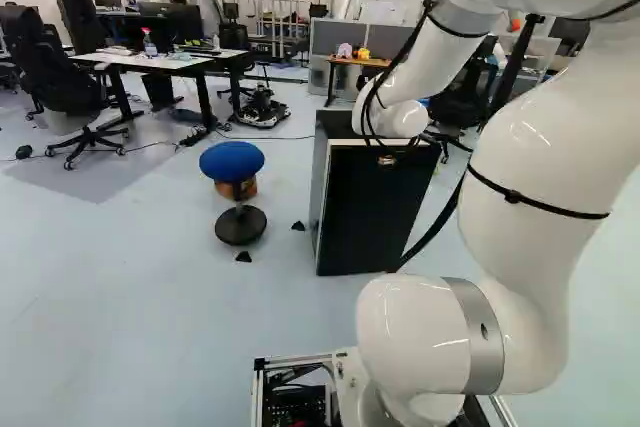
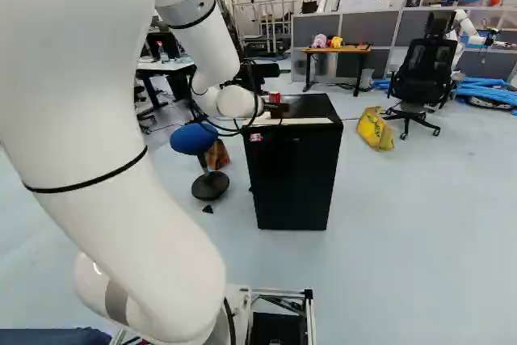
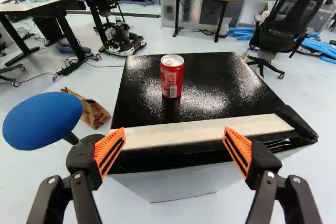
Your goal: Grab a drink from the fridge
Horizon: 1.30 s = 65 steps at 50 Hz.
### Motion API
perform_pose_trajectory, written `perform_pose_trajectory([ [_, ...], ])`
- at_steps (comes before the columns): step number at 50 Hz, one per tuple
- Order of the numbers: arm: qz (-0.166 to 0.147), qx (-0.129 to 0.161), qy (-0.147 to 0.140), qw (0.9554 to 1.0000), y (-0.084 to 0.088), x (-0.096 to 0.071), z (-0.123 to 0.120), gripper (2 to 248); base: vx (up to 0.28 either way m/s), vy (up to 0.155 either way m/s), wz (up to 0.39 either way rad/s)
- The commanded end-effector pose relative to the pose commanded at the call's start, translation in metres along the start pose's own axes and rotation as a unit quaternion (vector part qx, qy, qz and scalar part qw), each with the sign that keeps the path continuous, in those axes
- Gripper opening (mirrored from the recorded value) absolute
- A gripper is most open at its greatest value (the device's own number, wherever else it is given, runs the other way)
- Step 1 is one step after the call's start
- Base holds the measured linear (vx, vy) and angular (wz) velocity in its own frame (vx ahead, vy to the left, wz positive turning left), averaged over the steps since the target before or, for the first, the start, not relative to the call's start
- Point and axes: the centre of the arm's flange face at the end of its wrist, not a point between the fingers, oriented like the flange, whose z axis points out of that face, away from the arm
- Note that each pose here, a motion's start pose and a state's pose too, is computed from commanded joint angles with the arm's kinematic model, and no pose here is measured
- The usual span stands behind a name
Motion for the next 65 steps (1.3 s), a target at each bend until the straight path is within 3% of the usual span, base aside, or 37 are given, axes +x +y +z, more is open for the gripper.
perform_pose_trajectory([
  [24, -0.001, 0.003, 0.053, 0.9986, -0.002, 0.018, 0.02, 247, 0.0, 0.0, 0.0],
  [65, -0.003, 0.007, 0.063, 0.998, -0.006, 0.034, 0.061, 247, 0.0, 0.0, 0.0],
])
